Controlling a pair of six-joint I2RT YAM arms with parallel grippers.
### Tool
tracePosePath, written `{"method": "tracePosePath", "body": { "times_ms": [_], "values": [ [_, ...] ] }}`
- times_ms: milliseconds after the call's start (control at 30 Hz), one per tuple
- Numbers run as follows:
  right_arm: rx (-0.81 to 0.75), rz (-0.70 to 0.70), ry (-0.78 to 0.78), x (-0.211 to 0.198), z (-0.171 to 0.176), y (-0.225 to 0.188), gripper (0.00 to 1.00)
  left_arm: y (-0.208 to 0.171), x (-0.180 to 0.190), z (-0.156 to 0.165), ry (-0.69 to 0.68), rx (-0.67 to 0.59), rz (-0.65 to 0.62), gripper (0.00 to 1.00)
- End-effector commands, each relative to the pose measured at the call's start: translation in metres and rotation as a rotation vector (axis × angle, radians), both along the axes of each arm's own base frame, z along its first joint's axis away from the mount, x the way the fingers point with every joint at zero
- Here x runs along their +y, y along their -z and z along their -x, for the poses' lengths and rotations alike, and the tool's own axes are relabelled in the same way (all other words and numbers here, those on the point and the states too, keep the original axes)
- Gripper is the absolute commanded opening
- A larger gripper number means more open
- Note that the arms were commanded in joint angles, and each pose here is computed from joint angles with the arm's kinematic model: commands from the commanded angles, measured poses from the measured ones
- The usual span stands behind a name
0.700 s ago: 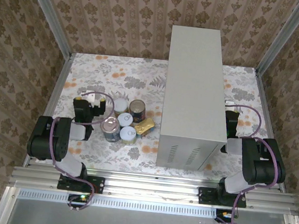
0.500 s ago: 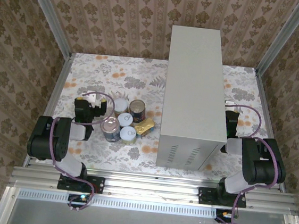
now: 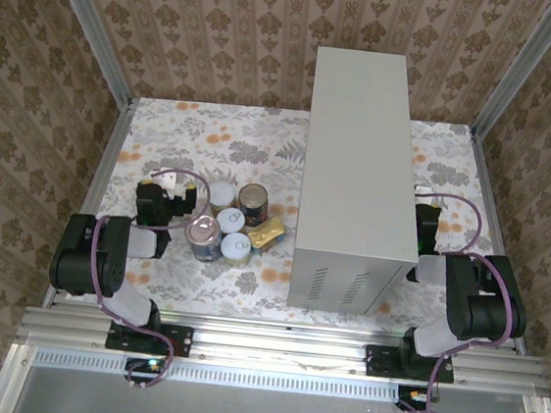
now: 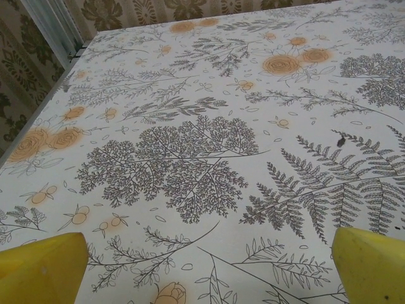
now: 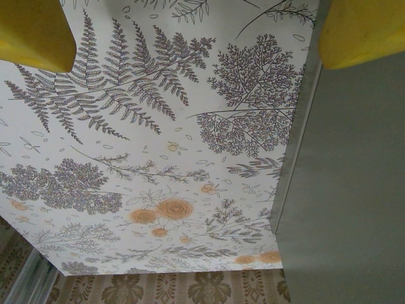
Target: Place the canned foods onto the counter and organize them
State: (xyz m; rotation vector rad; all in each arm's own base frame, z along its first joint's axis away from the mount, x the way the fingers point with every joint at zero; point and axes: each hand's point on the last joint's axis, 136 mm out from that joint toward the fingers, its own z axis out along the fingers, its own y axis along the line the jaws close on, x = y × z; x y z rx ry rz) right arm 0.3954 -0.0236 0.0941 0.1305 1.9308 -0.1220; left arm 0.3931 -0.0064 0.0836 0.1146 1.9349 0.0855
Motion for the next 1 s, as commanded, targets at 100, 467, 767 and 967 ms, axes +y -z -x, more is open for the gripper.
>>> {"method": "tracePosePath", "body": {
  "times_ms": [100, 467, 767, 967],
  "values": [
    [-0.014, -0.024, -0.07, 0.016, -0.005, -0.004, 1.0, -0.012, 0.0, -0.007, 0.013, -0.031, 0.003, 1.0],
    [-0.013, -0.025, -0.069, 0.016, -0.005, -0.004, 1.0, -0.04, 0.028, -0.008, -0.247, 0.01, -0.101, 1.0],
    [-0.008, -0.027, -0.071, 0.016, -0.005, -0.003, 1.0, -0.062, 0.06, 0.008, -0.593, 0.244, -0.112, 1.0],
    [-0.011, -0.03, -0.046, 0.012, -0.004, -0.006, 1.0, -0.072, 0.044, 0.019, -0.554, 0.399, -0.023, 1.0]
  ]
}}
